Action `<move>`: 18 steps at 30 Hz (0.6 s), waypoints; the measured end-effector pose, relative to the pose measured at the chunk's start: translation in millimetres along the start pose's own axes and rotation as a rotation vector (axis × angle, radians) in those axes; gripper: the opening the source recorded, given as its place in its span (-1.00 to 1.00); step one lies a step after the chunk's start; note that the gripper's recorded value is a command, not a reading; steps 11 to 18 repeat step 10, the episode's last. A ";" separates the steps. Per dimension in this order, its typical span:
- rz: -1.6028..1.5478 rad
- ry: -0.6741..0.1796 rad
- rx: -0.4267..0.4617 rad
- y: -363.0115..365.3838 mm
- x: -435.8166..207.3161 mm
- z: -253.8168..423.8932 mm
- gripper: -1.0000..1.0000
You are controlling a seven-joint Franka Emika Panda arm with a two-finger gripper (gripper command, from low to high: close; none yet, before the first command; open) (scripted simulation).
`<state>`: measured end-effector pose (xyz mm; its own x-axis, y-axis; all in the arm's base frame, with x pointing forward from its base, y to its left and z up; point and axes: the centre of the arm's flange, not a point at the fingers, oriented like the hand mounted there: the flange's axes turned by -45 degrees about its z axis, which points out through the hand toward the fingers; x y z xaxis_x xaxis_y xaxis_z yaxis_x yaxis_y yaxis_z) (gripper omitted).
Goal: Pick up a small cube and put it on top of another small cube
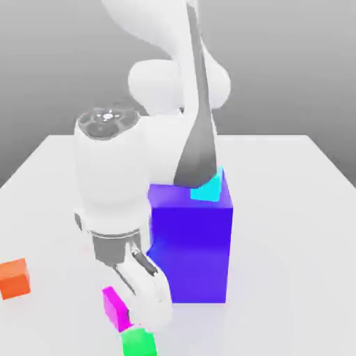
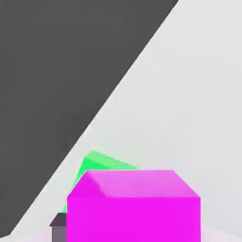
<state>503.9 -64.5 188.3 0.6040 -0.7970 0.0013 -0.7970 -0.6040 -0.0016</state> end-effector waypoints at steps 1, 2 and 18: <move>0.000 0.000 0.000 0.0 0.0 0.0 1.00; 0.000 0.000 0.000 0.0 0.0 0.0 1.00; -0.003 0.000 -0.001 -1.9 -0.4 -31.1 1.00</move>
